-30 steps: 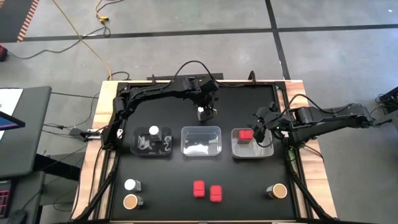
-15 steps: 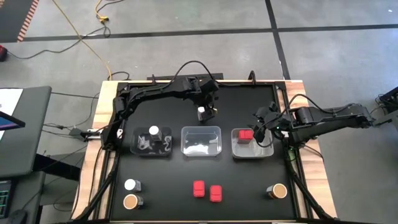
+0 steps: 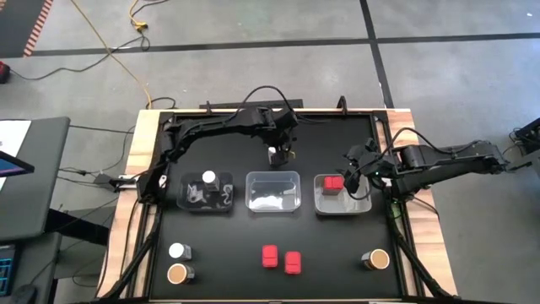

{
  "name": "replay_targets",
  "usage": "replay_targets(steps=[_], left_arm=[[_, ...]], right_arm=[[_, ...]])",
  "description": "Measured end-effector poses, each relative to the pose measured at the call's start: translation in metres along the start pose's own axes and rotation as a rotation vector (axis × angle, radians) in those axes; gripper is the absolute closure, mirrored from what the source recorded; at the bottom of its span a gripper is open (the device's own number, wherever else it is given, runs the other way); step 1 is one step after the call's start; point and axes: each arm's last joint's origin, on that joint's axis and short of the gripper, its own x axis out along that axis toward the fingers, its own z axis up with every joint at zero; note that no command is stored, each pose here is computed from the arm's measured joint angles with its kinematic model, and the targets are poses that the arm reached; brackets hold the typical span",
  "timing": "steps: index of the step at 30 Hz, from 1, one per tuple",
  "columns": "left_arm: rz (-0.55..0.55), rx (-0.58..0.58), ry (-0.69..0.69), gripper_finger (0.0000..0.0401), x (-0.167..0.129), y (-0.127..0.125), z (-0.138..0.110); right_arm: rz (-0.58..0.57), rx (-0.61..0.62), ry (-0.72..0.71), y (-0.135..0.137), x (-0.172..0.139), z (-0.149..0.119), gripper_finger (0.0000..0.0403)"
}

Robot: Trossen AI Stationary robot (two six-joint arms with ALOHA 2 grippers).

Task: Sort spices by type
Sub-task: Put the top right white seasoning bottle into the black bin

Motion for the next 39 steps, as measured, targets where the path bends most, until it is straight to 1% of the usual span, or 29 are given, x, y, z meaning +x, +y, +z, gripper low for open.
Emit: replay_targets(steps=[7, 11, 16, 25, 30, 39], left_arm=[[-0.017, -0.020, 0.105, 0.0076, 0.027, -0.002, -0.010], [-0.015, -0.022, 0.151, 0.0076, 0.034, -0.002, -0.014], [-0.022, -0.021, 0.204, 0.0076, 0.035, -0.003, -0.019], [-0.023, -0.014, 0.207, 0.0077, 0.035, -0.003, -0.019], [-0.023, -0.014, 0.206, 0.0095, 0.035, -0.003, -0.019], [-0.023, -0.014, 0.205, 0.0143, 0.035, -0.003, -0.019]], right_arm=[[-0.002, 0.000, 0.001, 0.000, 0.000, 0.000, 0.0085], [-0.002, -0.001, 0.002, 0.000, 0.000, 0.000, 0.0085], [-0.004, 0.000, 0.003, 0.000, 0.000, 0.000, 0.0085], [-0.026, 0.017, 0.006, -0.004, 0.002, 0.001, 0.0085], [-0.030, 0.020, 0.006, -0.004, 0.002, 0.001, 0.0085], [-0.030, 0.019, 0.007, -0.005, 0.002, 0.001, 0.0085]])
